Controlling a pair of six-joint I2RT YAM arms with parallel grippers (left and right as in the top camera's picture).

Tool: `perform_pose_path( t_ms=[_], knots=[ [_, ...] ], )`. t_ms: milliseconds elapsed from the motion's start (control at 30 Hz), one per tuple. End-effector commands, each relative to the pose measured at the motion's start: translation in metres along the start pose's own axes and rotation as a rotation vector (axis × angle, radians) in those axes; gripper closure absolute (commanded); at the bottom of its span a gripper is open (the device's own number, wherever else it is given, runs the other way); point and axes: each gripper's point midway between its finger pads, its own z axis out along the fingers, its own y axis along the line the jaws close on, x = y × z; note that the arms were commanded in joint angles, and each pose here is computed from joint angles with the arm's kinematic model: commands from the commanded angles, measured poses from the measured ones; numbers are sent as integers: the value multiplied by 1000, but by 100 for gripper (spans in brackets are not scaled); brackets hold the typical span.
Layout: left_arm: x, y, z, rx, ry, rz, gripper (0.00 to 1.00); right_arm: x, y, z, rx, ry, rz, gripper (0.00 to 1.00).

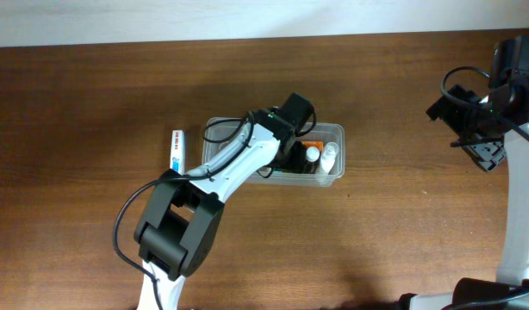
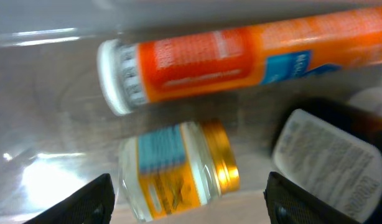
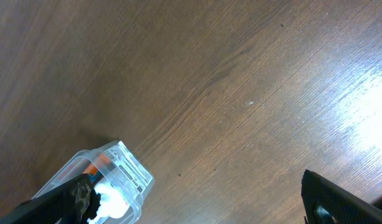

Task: Pack container
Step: 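Carry the jar into the container and release it, then move left gripper back and grasp the white-green box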

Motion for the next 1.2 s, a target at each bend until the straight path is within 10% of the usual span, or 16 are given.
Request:
perform_pose_path(
  t_ms=[0,467,800,1167],
  knots=[
    [-11,17,-23,-8,-7,-43,22,-3,0,-8,-13,-23,0,2],
    [-39,163,-170,-135,-212,-221,1,-3,0,-8,-13,-23,0,1],
    [1,239,-80,-182,64,-241,2,-3,0,-8,-13,-23,0,2],
    [13,251,5,-186,221,-201,26,-3,0,-8,-13,-23,0,2]
  ],
)
